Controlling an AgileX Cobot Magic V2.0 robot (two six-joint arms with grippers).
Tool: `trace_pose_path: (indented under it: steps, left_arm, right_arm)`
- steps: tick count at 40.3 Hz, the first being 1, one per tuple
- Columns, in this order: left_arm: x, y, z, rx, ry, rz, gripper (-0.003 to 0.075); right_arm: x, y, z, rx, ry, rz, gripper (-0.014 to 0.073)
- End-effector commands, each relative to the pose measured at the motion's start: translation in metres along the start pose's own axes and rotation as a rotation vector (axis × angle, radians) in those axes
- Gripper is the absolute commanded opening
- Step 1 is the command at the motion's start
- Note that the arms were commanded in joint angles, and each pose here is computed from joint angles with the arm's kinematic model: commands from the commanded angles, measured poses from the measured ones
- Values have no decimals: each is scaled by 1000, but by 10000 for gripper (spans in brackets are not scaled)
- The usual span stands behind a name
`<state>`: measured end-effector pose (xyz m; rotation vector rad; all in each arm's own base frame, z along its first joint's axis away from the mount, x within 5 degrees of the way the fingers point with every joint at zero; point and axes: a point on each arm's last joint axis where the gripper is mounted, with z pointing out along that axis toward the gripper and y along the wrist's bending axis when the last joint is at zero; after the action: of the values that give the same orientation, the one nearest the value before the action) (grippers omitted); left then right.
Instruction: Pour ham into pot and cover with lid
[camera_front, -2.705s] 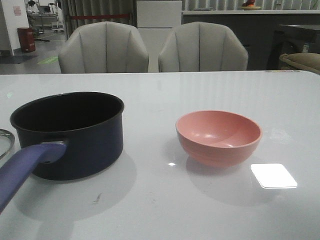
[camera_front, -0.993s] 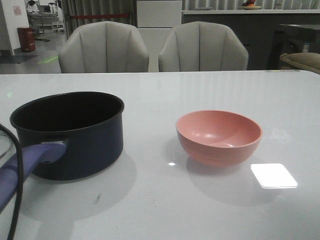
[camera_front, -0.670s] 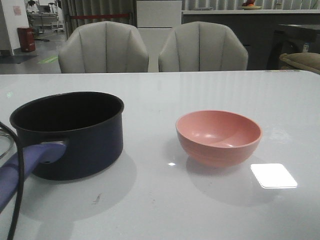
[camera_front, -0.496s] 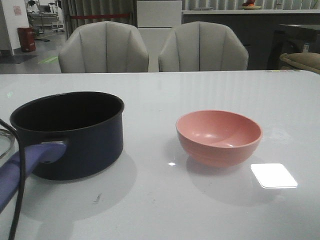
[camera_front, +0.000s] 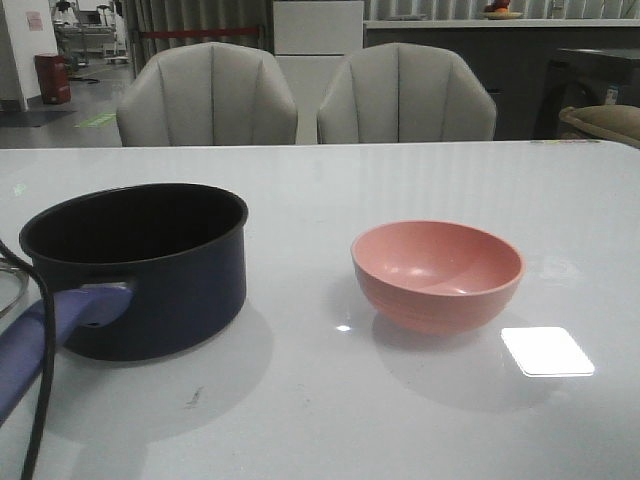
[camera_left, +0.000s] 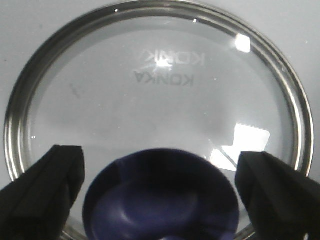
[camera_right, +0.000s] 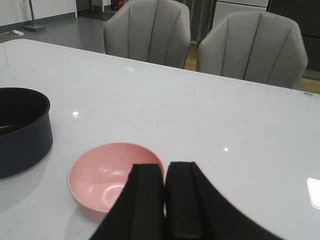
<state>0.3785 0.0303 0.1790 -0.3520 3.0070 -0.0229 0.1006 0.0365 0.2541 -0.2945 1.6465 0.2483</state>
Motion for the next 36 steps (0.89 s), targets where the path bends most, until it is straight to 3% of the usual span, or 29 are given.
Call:
trace_pose_path:
  steps: [1,8,13,24,36]
  left_arm:
    - [-6,-1,-26,14,-94,0,558]
    - [-6,-1,-26,9,-88,3,344]
    - [-5,0,-26,5,-78,5,265]
    - [-10,-1,-47,4,-101,10,258]
    - [-10,-5,-114,51,-289,12,258]
  right_arm:
    - [-15,-3,0,32,-87,-1,160]
    - [-15,-3,0,32,-87,-1,160]
    - [-15,-3,0,32,-87,-1,160]
    - [-15,-3,0,32,-87,-1,160]
    - [-15,-3,0,32,-87,-1,160]
